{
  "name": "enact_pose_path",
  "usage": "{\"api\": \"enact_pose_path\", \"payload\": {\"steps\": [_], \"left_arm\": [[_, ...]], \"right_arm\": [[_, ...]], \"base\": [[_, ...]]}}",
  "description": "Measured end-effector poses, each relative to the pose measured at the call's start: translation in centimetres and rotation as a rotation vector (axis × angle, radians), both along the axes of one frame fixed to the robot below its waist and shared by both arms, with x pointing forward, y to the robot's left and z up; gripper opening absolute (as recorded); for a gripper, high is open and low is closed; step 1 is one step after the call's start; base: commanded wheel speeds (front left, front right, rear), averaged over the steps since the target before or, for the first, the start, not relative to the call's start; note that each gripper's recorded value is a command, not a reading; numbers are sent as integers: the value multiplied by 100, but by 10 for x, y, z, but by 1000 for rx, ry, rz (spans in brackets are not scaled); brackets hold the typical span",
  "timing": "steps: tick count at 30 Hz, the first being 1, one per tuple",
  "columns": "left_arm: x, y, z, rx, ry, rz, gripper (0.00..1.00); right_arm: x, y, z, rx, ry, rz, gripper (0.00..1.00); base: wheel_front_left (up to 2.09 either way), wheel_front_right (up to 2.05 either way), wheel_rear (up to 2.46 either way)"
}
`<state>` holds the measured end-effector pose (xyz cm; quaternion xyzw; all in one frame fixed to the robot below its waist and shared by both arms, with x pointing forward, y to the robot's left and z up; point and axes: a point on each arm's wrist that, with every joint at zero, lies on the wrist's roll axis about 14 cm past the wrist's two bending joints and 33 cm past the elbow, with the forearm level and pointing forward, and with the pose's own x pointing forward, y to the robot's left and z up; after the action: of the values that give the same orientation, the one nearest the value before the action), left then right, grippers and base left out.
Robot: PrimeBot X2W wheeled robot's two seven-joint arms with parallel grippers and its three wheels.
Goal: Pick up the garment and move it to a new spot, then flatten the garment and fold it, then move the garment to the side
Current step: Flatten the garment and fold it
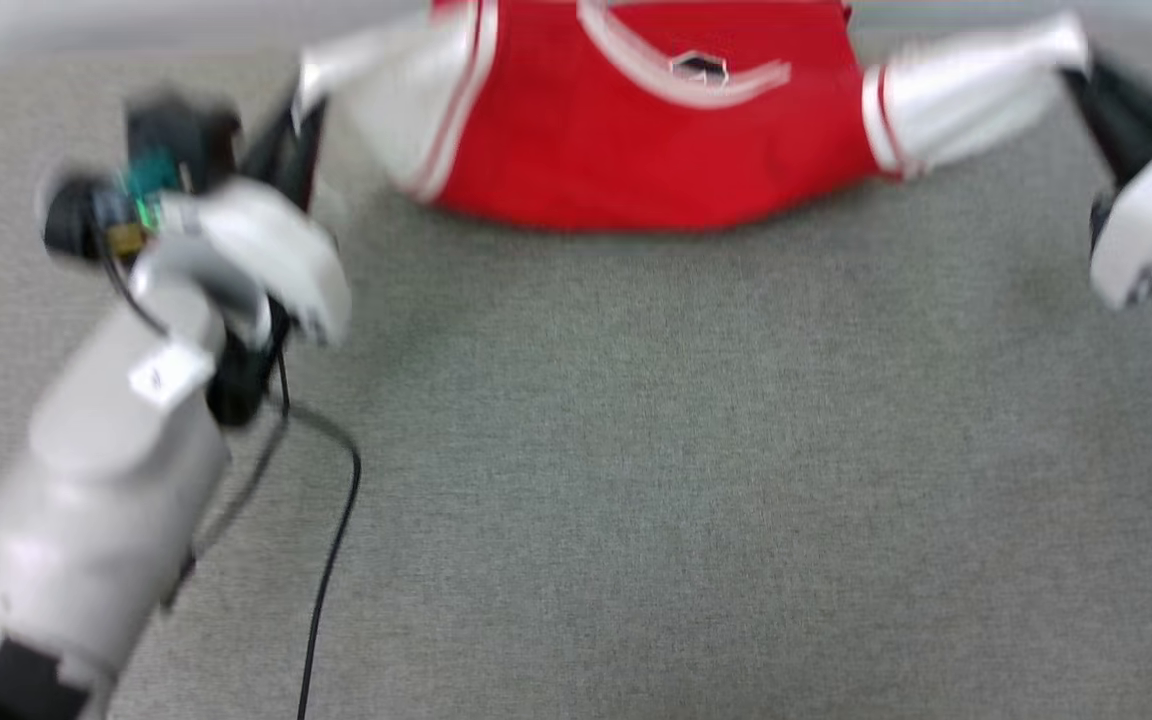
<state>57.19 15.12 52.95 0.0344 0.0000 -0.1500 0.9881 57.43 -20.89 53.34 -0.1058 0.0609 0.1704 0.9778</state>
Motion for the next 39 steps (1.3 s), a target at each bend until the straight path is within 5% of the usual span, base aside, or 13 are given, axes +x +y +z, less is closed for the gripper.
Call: {"api": "enact_pose_path", "payload": {"steps": [17,39], "left_arm": [[-163,49,-91,-87,273,168,0],[-288,72,-138,-122,435,299,0]], "right_arm": [[-149,-8,-90,72,256,-13,0],[-300,-56,-161,188,480,-213,0]], "base": [[0,0,0],[0,0,0]]}}
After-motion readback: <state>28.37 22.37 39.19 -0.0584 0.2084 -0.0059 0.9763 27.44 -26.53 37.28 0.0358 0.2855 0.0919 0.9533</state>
